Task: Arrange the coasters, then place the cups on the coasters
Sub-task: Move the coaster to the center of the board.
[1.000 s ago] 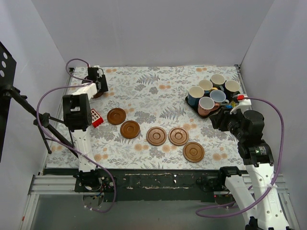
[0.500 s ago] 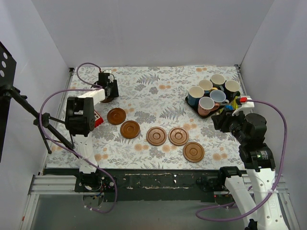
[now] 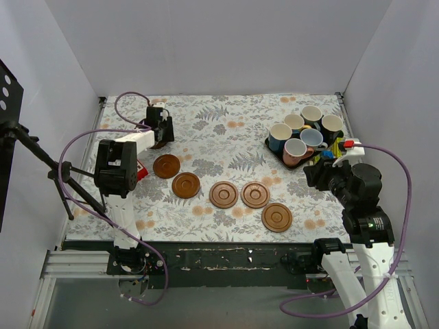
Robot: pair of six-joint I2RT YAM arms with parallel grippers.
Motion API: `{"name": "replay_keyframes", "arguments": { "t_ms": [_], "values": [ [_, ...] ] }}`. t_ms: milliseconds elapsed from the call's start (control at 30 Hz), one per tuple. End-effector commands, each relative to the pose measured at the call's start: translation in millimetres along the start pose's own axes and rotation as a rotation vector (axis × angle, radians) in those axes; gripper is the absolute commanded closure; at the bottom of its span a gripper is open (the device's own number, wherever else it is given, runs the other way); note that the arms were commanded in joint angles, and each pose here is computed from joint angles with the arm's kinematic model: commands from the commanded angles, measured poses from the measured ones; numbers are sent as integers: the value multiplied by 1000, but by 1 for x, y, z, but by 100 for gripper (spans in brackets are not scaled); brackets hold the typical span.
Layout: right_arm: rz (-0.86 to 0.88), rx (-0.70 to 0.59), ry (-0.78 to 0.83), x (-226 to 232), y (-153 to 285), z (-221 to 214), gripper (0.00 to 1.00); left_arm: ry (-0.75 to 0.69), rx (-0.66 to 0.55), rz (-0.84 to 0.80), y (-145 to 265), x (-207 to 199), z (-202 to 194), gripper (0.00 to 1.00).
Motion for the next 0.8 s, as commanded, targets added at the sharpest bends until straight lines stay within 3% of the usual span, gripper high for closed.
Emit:
{"name": "replay_keyframes", "arguments": {
  "t_ms": [0, 500, 767],
  "values": [
    [9, -46, 17, 5, 8, 10, 47, -34, 220, -18, 1, -16, -50, 46],
    [-5, -19, 20, 1, 5, 4, 47, -57, 163, 15, 3, -16, -37, 40],
    [-27, -1, 32, -1, 3, 5, 47, -42, 74, -11, 2, -19, -14, 37]
  ]
}}
Point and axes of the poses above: each gripper's point midway between its finger pads, its own y axis back along the fingers, its own x axis along the line the jaws close on, z = x × y, the point moved 8 cm from there along y, back along the fingers, and after that the axes turned 14 degrees about -y, right-handed, at the moved point
